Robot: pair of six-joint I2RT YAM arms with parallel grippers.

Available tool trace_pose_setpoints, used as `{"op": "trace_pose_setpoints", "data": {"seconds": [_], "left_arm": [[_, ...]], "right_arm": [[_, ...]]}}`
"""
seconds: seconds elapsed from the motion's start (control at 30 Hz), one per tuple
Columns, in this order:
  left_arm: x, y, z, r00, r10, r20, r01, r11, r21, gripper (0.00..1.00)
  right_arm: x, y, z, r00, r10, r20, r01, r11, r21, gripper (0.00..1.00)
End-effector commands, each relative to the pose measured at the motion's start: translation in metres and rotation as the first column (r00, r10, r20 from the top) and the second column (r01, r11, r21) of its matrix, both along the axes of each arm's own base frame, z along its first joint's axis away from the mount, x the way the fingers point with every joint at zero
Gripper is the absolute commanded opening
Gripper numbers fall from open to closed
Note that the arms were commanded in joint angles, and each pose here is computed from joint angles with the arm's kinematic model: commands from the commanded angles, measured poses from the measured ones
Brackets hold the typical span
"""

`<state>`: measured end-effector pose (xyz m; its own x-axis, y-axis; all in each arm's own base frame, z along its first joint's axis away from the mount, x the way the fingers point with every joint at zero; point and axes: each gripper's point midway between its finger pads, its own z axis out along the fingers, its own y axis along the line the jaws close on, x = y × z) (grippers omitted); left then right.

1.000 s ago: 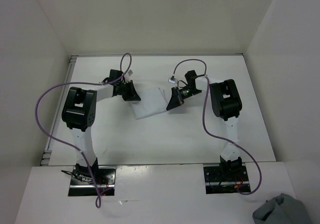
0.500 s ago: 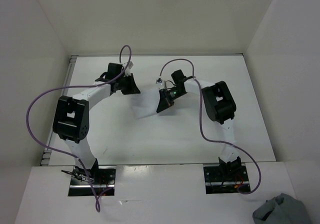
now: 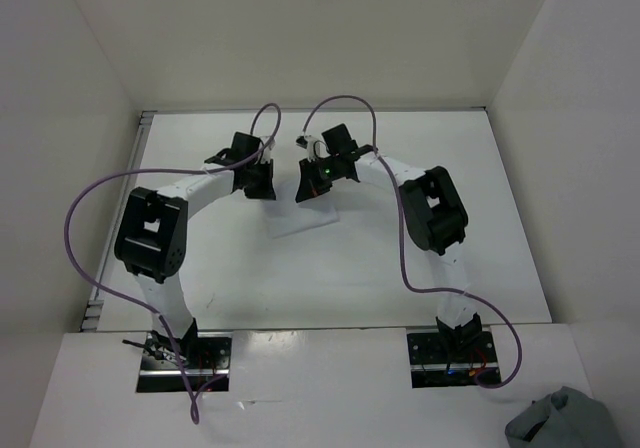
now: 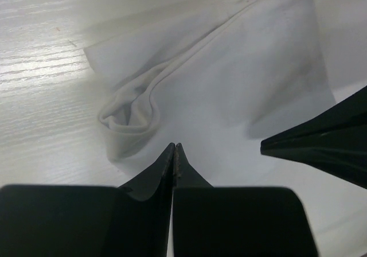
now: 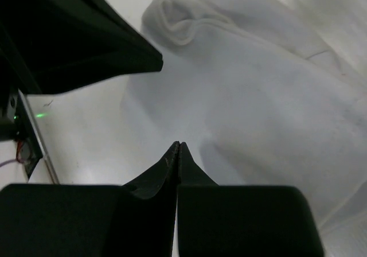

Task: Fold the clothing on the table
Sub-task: Fold the skirt

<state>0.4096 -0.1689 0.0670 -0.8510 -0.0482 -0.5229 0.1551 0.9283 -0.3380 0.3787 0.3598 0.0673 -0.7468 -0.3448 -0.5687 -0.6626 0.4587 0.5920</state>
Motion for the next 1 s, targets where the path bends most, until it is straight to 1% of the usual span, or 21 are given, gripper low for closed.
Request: {"op": "trace_pose_setpoints", "data": {"seconds": [0.0,0.13,0.17,0.2,0.23,0.27,0.3,0.37,0.4,0.43,0.53,0.6,0.67,0.77,0.97], "left_arm": [[0.004,-0.004,-0.007,1.0,-0.016,0.009,0.015,0.995,0.103,0.0],[0.002,-0.006,-0.019,1.0,-0.013,0.01,0.011,0.98,0.198,0.0],[0.003,-0.003,-0.022,1.0,-0.004,0.006,0.002,0.976,0.216,0.0],[0.001,-0.004,-0.028,1.0,-0.014,-0.001,0.013,0.972,0.237,0.0],[0.005,-0.004,-0.025,1.0,-0.007,0.017,0.002,0.966,0.257,0.0],[0.005,-0.001,-0.032,1.0,0.003,0.008,-0.006,0.961,0.278,0.0],[0.006,0.001,-0.036,1.0,0.014,0.011,-0.016,0.948,0.316,0.0],[0.014,0.006,-0.036,0.999,0.036,0.025,-0.042,0.936,0.35,0.0],[0.012,0.011,-0.043,0.999,0.045,0.011,-0.046,0.926,0.374,0.0],[0.019,0.015,-0.037,0.997,0.064,0.039,-0.074,0.916,0.395,0.0],[0.024,0.026,-0.037,0.994,0.094,0.048,-0.105,0.886,0.451,0.0],[0.034,0.027,-0.029,0.992,0.1,0.077,-0.124,0.876,0.466,0.0],[0.036,0.031,-0.032,0.993,0.101,0.065,-0.12,0.859,0.497,0.0],[0.047,0.03,-0.019,0.988,0.111,0.106,-0.149,0.857,0.494,0.0],[0.057,0.032,-0.012,0.984,0.117,0.133,-0.169,0.844,0.509,0.0]], "right_arm": [[0.034,0.008,0.024,0.985,-0.116,0.13,0.119,0.993,-0.014,0.0],[0.039,0.009,0.005,0.984,-0.135,0.12,0.144,0.987,-0.069,0.0],[0.038,0.014,0.01,0.984,-0.127,0.125,0.136,0.989,-0.065,0.0],[0.036,0.011,-0.002,0.985,-0.132,0.107,0.142,0.986,-0.092,0.0],[0.04,0.012,0.0,0.984,-0.138,0.113,0.149,0.984,-0.095,0.0],[0.034,0.014,-0.01,0.988,-0.127,0.091,0.137,0.984,-0.114,0.0],[0.035,0.013,-0.01,0.986,-0.133,0.096,0.145,0.982,-0.12,0.0],[0.032,0.014,-0.018,0.987,-0.133,0.092,0.146,0.979,-0.144,0.0],[0.032,0.014,-0.018,0.987,-0.134,0.092,0.146,0.979,-0.144,0.0],[0.034,0.013,-0.019,0.985,-0.14,0.098,0.154,0.977,-0.151,0.0],[0.029,0.015,-0.024,0.987,-0.136,0.087,0.149,0.974,-0.17,0.0],[0.028,0.012,-0.031,0.988,-0.132,0.083,0.146,0.971,-0.191,0.0],[0.029,0.01,-0.041,0.988,-0.137,0.072,0.149,0.966,-0.211,0.0],[0.029,0.006,-0.051,0.987,-0.146,0.061,0.156,0.958,-0.241,0.0],[0.024,0.0,-0.06,0.989,-0.137,0.049,0.145,0.95,-0.277,0.0]]}}
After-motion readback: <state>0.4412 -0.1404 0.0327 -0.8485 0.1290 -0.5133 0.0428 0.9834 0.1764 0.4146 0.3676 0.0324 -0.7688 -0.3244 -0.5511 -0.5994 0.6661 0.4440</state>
